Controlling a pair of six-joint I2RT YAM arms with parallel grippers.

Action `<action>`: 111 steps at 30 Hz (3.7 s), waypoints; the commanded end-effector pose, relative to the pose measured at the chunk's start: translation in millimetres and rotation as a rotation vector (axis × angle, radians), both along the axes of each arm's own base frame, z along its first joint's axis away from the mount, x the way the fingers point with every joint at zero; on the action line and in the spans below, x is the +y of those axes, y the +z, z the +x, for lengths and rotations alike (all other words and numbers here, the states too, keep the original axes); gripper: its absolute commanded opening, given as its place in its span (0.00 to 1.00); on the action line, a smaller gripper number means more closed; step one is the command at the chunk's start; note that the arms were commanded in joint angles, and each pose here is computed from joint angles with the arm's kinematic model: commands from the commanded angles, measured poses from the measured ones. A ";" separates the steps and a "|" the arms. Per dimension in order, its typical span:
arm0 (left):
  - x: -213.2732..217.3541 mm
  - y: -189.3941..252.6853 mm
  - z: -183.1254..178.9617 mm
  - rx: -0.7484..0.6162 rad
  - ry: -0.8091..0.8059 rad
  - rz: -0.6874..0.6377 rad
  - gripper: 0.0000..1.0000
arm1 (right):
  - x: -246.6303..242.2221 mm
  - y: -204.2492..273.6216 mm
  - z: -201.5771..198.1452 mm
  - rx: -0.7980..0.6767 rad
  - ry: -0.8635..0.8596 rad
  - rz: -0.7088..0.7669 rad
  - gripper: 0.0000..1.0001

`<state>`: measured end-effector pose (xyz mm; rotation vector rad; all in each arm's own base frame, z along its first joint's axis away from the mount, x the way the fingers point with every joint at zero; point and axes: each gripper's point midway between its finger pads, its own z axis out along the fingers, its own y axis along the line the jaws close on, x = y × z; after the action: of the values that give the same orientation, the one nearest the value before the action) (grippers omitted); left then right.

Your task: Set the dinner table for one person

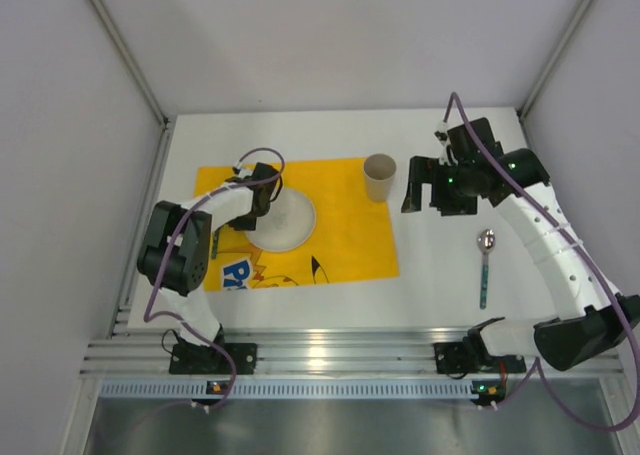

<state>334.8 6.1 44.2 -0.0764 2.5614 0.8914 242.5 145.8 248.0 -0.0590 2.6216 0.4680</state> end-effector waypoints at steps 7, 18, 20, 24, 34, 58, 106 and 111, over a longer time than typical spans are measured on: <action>-48.9 103.7 26.0 -0.245 -0.017 -0.295 0.67 | -115.5 -40.0 10.5 0.072 -0.469 -0.139 1.00; -112.0 112.8 14.8 -0.238 -0.154 -0.532 0.66 | -166.2 -143.8 -29.4 0.289 -0.738 -0.181 1.00; -117.2 106.1 15.2 -0.218 -0.166 -0.550 0.65 | -168.6 -157.5 -32.6 0.319 -0.756 -0.198 0.99; -120.4 102.3 19.9 -0.201 -0.188 -0.546 0.64 | -176.9 -178.9 -32.8 0.342 -0.790 -0.235 0.97; -112.2 107.7 9.1 -0.213 -0.234 -0.524 0.64 | -181.9 -220.2 -12.8 0.424 -0.866 -0.138 0.82; -114.5 120.7 14.8 -0.237 -0.243 -0.535 0.63 | -178.1 -189.6 12.0 0.325 -0.801 -0.191 0.00; -51.5 267.2 -92.7 -0.550 -0.130 -0.603 0.99 | 169.8 -209.1 97.2 0.182 0.080 -0.113 0.06; -60.3 266.2 -78.7 -0.553 -0.140 -0.617 0.99 | 168.3 -193.1 92.1 0.168 0.085 -0.094 0.67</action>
<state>246.4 -48.6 298.7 -0.2690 2.2151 0.0236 330.7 311.3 30.9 -0.1502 2.8974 0.3864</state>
